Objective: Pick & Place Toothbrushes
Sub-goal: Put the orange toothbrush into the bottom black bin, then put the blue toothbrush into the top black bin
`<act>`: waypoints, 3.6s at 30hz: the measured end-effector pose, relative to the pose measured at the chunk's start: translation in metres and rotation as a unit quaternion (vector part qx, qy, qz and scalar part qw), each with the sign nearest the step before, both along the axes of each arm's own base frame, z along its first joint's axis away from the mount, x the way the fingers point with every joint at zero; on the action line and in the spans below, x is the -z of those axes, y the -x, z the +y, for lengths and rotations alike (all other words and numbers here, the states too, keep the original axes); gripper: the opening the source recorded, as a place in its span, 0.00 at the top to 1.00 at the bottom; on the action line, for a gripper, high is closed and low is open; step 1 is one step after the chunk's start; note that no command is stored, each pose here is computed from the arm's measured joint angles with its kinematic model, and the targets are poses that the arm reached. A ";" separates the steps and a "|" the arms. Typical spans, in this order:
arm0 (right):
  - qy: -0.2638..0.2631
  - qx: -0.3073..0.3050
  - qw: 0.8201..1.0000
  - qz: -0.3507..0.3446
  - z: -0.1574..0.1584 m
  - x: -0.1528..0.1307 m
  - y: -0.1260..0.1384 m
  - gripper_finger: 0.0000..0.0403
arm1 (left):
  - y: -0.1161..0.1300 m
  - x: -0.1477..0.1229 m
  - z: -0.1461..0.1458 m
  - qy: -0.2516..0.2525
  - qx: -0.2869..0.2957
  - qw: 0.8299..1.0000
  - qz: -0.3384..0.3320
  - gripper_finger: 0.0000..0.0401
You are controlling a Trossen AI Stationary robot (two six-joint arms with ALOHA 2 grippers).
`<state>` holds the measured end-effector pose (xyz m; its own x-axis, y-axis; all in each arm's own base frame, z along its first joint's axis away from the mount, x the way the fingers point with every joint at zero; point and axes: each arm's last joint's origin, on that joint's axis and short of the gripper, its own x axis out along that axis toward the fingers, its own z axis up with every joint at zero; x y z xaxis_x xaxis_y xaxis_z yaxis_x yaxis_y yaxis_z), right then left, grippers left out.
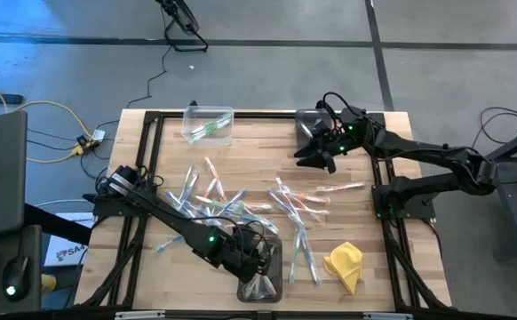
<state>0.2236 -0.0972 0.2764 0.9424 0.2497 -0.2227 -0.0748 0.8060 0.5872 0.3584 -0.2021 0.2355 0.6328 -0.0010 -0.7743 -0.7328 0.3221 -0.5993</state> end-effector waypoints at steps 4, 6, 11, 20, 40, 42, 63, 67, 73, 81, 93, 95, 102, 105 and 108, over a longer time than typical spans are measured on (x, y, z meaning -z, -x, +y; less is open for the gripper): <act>0.002 0.013 1.000 0.007 -0.001 0.001 0.000 0.43 | 0.000 0.000 0.000 0.000 0.000 1.000 -0.001 0.84; 0.002 0.013 1.000 0.007 -0.001 0.001 0.000 0.43 | 0.000 0.000 0.000 -0.001 0.001 1.000 0.001 0.79; 0.000 0.008 1.000 0.007 0.000 0.001 0.000 0.43 | 0.001 0.001 0.001 -0.011 0.006 1.000 0.007 0.66; -0.001 0.007 1.000 0.009 0.000 0.002 0.000 0.43 | 0.001 0.000 0.000 -0.008 0.007 1.000 0.003 0.62; -0.050 -0.028 0.996 0.062 0.004 0.012 0.005 0.43 | 0.000 -0.065 0.071 -0.115 0.162 0.978 -0.060 0.81; -0.055 -0.028 0.996 0.071 0.004 0.014 0.005 0.43 | -0.002 -0.070 0.084 -0.135 0.178 0.972 -0.066 0.83; -0.059 0.005 0.994 0.091 0.003 0.016 0.006 0.43 | -0.028 -0.088 0.200 -0.189 0.220 0.945 -0.149 0.97; -0.063 0.014 0.993 0.094 0.003 0.016 0.006 0.43 | -0.028 -0.088 0.208 -0.189 0.211 0.948 -0.145 0.97; -0.066 0.030 0.992 0.099 0.002 0.017 0.006 0.43 | -0.028 -0.088 0.216 -0.222 0.216 0.941 -0.140 0.97; -0.066 0.033 0.992 0.099 0.002 0.017 0.006 0.43 | -0.021 -0.102 0.212 -0.326 0.246 0.902 -0.142 0.97; -0.058 0.060 0.990 0.111 0.001 0.019 0.006 0.43 | 0.031 -0.111 0.215 -0.390 0.216 0.883 -0.148 0.97; -0.052 0.069 0.990 0.113 0.001 0.019 0.006 0.43 | 0.041 -0.106 0.215 -0.390 0.209 0.883 -0.155 0.97; -0.030 0.097 0.987 0.122 0.006 0.020 0.003 0.43 | 0.075 -0.088 0.214 -0.402 0.171 0.870 -0.229 0.97; -0.023 0.100 0.987 0.124 0.008 0.020 0.001 0.43 | 0.089 -0.080 0.213 -0.407 0.158 0.862 -0.258 0.97; -0.014 0.103 0.987 0.122 0.011 0.020 0.000 0.43 | 0.102 -0.073 0.213 -0.411 0.149 0.857 -0.273 0.97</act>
